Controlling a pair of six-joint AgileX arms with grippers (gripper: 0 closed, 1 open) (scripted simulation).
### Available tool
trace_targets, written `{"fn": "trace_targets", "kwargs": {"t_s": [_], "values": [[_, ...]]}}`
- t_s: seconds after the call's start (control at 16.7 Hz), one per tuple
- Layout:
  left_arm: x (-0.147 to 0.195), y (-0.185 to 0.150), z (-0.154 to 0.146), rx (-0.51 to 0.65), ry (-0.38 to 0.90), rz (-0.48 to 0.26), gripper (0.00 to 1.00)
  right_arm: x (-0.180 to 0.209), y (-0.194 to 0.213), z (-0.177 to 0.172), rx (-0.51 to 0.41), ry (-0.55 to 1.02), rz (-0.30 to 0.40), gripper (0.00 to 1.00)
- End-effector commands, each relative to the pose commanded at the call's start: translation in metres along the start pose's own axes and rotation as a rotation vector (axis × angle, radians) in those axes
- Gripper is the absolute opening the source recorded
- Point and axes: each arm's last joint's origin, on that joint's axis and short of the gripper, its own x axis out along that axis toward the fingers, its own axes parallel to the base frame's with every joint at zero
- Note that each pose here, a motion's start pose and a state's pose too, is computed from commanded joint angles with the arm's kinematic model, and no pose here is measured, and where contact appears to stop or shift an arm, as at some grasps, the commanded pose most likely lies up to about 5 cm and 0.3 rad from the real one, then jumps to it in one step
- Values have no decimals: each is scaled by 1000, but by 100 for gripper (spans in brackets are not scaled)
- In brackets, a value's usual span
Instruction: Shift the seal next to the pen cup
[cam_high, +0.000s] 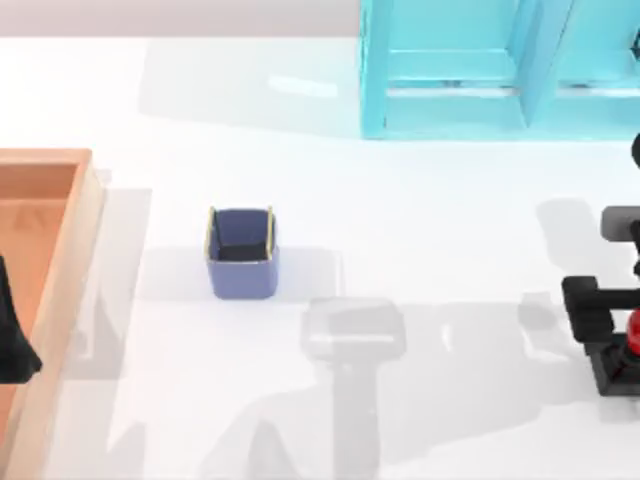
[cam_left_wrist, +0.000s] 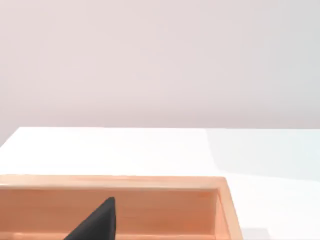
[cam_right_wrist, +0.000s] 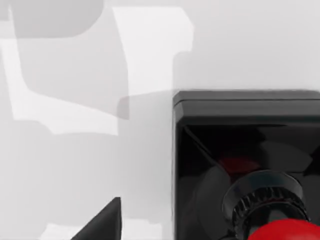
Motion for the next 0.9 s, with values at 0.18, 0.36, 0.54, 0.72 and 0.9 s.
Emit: {"fn": "trace_targets", "kwargs": {"t_s": [0.18,0.36,0.54,0.72,0.9], "values": [[0,0,0,0,0,0,100,0,0,0,0,0,0,62],[0,0,0,0,0,0,100,0,0,0,0,0,0,40],[0,0,0,0,0,0,100,0,0,0,0,0,0,17],[0,0,0,0,0,0,100,0,0,0,0,0,0,0],[0,0,0,0,0,0,100,0,0,0,0,0,0,0]]}}
